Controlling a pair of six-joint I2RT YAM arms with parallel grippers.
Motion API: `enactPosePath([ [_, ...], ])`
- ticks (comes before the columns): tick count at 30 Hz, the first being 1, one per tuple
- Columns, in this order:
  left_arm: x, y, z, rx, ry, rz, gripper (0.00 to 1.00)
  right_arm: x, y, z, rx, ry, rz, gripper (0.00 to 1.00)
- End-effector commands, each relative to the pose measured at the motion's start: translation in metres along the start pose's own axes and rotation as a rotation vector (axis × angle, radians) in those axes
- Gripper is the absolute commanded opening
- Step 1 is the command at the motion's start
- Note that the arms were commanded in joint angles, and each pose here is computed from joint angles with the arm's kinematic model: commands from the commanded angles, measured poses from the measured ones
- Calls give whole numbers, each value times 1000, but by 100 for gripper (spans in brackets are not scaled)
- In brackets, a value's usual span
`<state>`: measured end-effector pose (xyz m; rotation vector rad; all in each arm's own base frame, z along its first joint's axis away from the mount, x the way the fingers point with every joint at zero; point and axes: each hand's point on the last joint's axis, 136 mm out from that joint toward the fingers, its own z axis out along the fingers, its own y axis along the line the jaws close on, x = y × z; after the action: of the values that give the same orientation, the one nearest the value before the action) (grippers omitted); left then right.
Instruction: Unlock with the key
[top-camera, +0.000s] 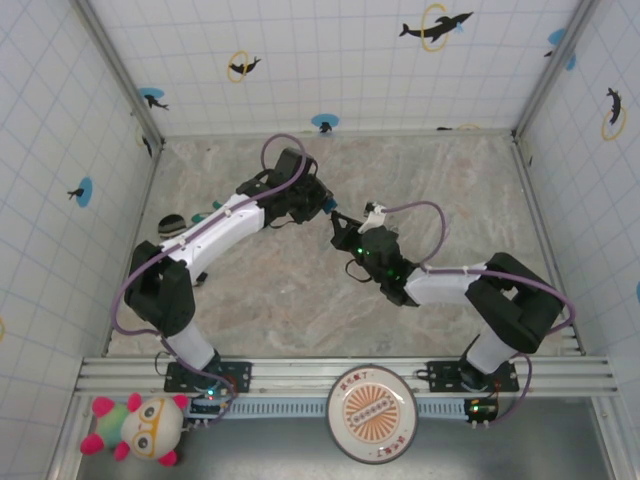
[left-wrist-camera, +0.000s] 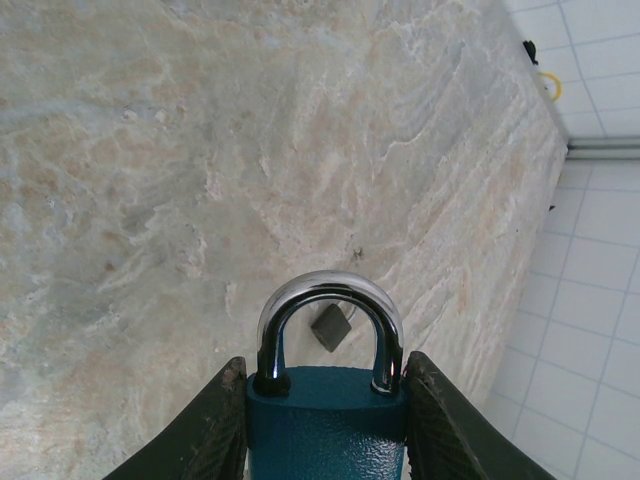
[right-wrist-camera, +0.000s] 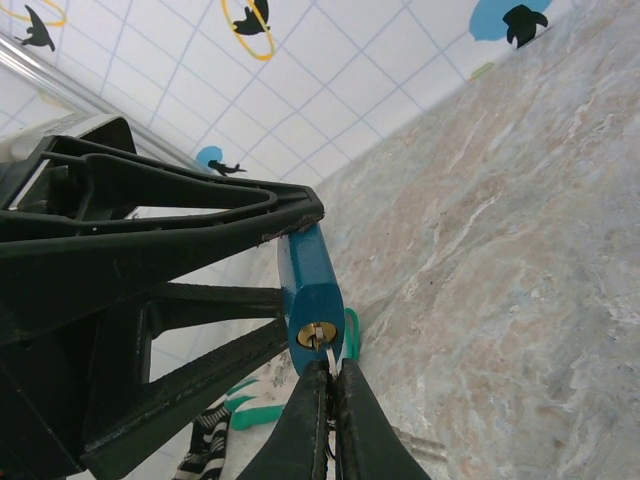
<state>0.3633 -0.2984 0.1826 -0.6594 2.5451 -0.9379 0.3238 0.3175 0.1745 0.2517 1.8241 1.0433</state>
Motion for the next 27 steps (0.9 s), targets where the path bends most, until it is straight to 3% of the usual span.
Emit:
enactPosePath([
  [1,28,-9,2,19,111,8,0,-25,28,3,-66,-78,29,0],
  [9,33,-12,1,39,124,30,0,-25,28,6,-84,-60,39,0],
  [15,54,-32,6,91,184,112,0,-31,47,31,-164,9,38,0],
  [21,56,-28,3,93,182,142,0,-42,63,28,-292,28,82,0],
  [27,58,-31,5,100,198,152,0,-42,57,24,-265,31,62,0],
])
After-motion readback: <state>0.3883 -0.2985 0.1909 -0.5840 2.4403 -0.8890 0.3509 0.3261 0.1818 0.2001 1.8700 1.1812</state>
